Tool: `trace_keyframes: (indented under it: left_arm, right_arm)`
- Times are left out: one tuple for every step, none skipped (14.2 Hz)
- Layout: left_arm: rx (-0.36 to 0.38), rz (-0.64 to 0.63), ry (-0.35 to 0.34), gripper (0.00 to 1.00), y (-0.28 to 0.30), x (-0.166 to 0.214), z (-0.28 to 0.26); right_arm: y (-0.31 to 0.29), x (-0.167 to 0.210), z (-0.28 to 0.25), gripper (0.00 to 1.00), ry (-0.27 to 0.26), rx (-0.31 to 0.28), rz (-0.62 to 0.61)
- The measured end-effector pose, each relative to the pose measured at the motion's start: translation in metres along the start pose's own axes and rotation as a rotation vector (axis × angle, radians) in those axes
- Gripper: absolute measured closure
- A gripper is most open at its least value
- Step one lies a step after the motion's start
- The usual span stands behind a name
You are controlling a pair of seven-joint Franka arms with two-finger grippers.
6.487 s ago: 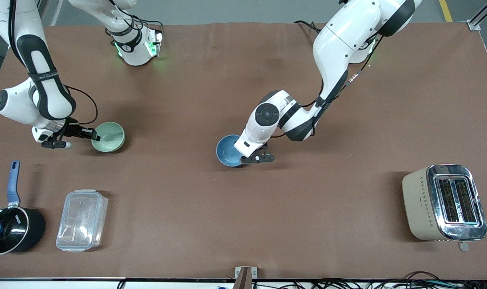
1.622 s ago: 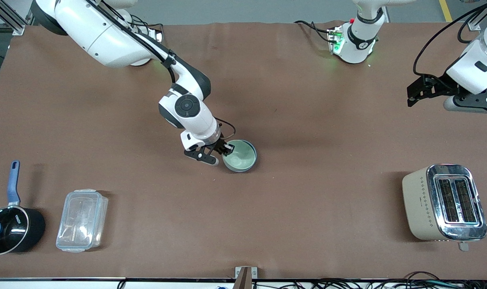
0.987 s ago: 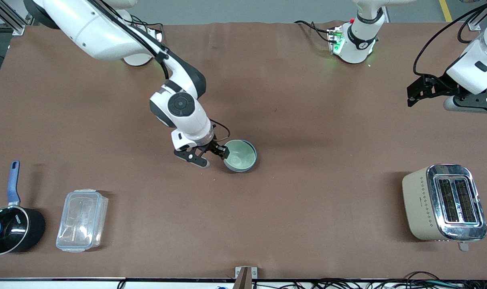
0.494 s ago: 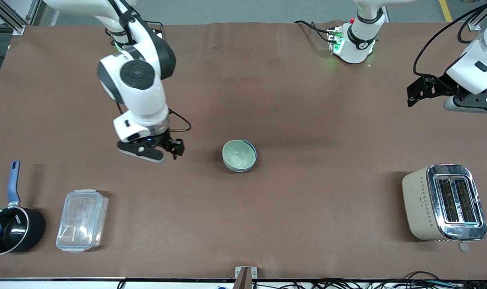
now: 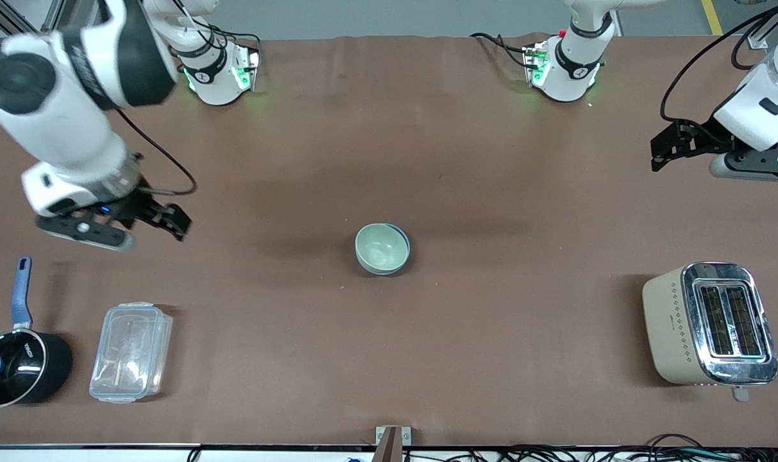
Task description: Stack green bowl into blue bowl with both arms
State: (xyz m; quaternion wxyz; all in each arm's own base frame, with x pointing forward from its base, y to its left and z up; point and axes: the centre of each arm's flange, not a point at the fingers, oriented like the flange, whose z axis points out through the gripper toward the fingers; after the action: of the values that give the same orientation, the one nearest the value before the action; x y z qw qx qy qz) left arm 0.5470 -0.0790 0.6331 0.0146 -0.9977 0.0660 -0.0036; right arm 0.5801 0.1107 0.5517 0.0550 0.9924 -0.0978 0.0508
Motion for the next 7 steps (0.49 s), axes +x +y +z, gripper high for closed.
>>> trace_keyframes:
  left_arm:
    - [0.0,0.0,0.0,0.0,0.0,0.0,0.0]
    - [0.0,0.0,0.001,0.0,0.0,0.0,0.0]
    - [0.0,0.001,0.001,0.0,0.0,0.0,0.0]
    - [0.0,0.001,0.001,0.0,0.001,0.0,0.0]
    - [0.0,0.002,0.001,0.0,0.001,0.0,0.0]
    - [0.0,0.002,0.001,0.0,0.001,0.0,0.0]
    - [0.0,0.002,0.001,0.0,0.001,0.0,-0.001]
  right_arm:
    - [0.022,-0.004,-0.016,0.0,-0.016,0.019,-0.009]
    - [0.046,-0.007,-0.032,0.0,-0.025,0.045,-0.019]
    - [0.073,-0.011,-0.046,0.0,-0.033,0.065,-0.033]
    - [0.098,-0.016,-0.058,0.0,-0.041,0.074,-0.047]
    - [0.12,-0.021,-0.066,0.0,-0.05,0.079,-0.057]
    - [0.137,-0.024,-0.072,0.0,-0.056,0.084,-0.066]
    - [0.151,-0.025,-0.079,0.0,-0.056,0.088,-0.078]
